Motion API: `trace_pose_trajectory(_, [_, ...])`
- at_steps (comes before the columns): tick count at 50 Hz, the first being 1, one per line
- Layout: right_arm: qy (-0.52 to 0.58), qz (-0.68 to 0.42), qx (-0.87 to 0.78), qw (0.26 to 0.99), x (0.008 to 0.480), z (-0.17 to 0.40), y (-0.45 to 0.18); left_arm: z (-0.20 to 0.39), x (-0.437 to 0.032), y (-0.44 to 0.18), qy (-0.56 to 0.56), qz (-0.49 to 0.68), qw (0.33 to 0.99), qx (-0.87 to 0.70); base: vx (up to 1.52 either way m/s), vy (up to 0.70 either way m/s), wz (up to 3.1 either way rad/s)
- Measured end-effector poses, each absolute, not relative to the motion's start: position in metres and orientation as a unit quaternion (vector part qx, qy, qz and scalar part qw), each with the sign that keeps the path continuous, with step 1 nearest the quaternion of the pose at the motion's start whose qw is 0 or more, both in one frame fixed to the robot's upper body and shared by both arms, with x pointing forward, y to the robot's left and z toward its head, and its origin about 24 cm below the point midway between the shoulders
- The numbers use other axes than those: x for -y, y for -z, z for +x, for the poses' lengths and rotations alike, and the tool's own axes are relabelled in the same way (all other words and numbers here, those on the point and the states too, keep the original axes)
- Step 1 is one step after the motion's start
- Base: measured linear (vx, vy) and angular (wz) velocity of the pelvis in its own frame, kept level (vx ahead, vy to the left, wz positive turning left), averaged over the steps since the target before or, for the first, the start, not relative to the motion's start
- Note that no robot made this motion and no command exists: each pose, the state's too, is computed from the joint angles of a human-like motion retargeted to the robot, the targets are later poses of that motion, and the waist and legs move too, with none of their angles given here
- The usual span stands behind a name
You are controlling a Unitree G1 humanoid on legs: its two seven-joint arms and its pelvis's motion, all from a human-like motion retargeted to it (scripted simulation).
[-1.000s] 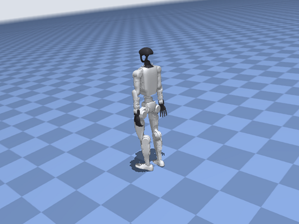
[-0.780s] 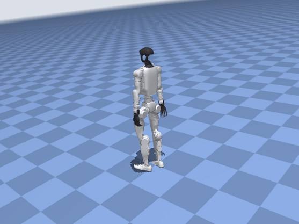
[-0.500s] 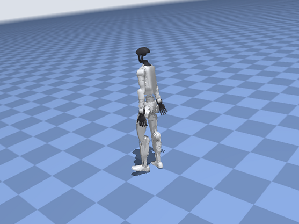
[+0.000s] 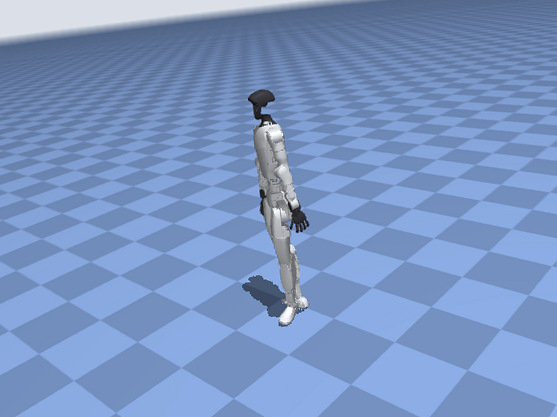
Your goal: Upper body actions
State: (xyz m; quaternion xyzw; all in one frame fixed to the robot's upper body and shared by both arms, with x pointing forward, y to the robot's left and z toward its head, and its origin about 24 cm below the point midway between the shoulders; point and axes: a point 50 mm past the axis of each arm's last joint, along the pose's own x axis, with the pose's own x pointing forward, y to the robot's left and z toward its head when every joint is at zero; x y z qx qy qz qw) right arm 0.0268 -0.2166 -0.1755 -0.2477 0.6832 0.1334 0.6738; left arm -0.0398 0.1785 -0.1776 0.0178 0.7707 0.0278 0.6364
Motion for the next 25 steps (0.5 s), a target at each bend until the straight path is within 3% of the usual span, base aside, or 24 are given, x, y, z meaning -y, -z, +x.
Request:
trace_pose_trajectory(9, [-0.147,-0.202,-0.642,0.725,0.193,0.037,0.179,-0.011,-0.168,0.182,-0.059,0.006,0.674,-0.736,0.24,0.23,0.52])
trace_pose_trajectory(15, [-0.139,-0.236,-0.654,0.705,0.202,0.021,0.178,0.019,-0.170,0.182,-0.059,-0.011,0.709,-0.703,0.21,0.16,1.18])
trace_pose_trajectory(25, [-0.091,-0.251,-0.683,0.680,0.210,0.002,0.176,0.058,-0.212,0.174,-0.025,0.096,0.740,-0.666,0.14,0.03,1.31])
